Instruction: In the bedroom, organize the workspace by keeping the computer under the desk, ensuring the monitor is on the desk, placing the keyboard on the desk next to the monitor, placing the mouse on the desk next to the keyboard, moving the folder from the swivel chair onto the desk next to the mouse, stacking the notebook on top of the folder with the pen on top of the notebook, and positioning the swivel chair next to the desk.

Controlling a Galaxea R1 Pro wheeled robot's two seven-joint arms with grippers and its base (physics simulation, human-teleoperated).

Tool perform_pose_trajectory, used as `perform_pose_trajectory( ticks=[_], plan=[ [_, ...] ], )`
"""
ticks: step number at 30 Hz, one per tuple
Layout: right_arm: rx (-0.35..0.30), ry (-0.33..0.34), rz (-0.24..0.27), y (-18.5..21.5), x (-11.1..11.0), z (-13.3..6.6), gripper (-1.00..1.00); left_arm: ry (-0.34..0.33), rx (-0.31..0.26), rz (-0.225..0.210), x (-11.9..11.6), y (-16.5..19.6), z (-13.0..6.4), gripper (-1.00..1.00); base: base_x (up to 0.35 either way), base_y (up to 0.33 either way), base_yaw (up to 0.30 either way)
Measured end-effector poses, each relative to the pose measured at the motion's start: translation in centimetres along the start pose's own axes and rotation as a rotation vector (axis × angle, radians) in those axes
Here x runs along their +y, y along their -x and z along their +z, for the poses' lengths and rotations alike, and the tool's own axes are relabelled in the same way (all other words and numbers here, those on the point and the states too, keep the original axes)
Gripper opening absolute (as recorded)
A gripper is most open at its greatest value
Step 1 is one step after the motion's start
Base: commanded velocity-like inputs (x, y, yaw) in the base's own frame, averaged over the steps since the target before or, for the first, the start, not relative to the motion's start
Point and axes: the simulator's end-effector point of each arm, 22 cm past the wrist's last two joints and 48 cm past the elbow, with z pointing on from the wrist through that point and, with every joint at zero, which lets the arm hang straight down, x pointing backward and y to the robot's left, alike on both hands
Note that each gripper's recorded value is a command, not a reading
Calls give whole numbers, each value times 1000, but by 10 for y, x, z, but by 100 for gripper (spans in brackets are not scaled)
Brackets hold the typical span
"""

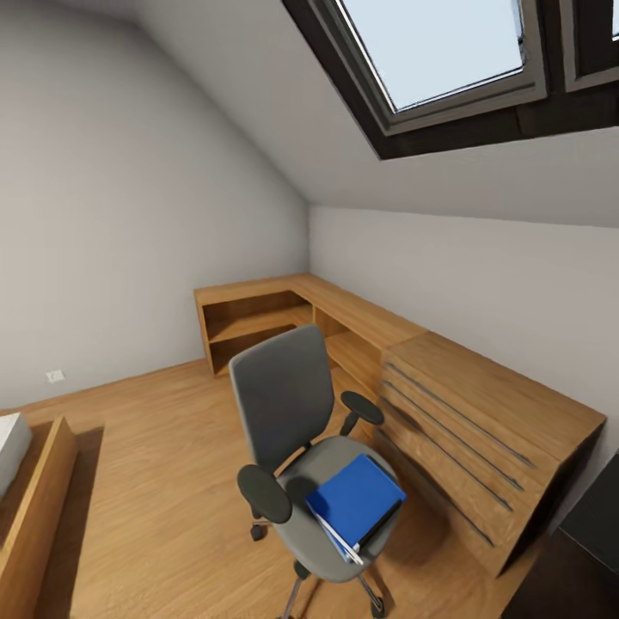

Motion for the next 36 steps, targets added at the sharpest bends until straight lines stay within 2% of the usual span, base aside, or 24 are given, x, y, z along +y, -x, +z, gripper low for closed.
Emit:
perform_pose_trajectory(
  ticks=[5, 12, 13, 17, 22, 25, 26, 27, 28, 30, 31, 36],
  plan=[
    [3, 0, -2, -2, 0, 0, 100, 4, 7, 1, 2, -2, 1, 100, 6, 0, 221],
    [11, -1, -12, -6, -3, -1, 100, 23, 25, 18, 11, -12, 3, 100, 136, 0, 45],
    [-1, 19, -62, -7, -1, -2, 100, 29, 27, 22, 14, -14, 3, 100, 53, 0, 5],
    [-29, 49, -114, -2, 6, -2, 100, 28, 26, 27, 14, -14, 3, 100, 29, 0, 3],
    [-74, 77, -162, 9, 12, -2, 100, 20, 21, 35, 12, -13, 3, 100, 7, 0, 1],
    [-96, 82, -165, 18, 15, 0, 100, 17, 22, 35, 11, -12, 3, 100, 2, 0, 0],
    [-115, 84, -163, 28, 17, 2, 100, 17, 29, 38, 11, -14, 3, 100, 0, 0, 0],
    [-124, 61, -194, 59, 7, 15, 100, 8, 84, 75, 5, -17, 4, 100, 0, 0, 0],
    [-125, 51, -211, 74, 0, 22, 100, -4, 87, 75, -2, -8, 5, 100, 0, 0, 0],
    [-121, 47, -227, 88, -6, 29, 100, -17, 84, 63, -9, 7, 7, 100, 0, 0, 0],
    [-120, 51, -242, 105, -8, 36, 100, -26, 83, 44, -15, 23, 9, 100, 0, 0, 0],
    [-89, 54, -248, 147, -17, 59, 100, -29, 110, -21, -16, 65, 14, 100, 0, 0, 0]
  ],
)
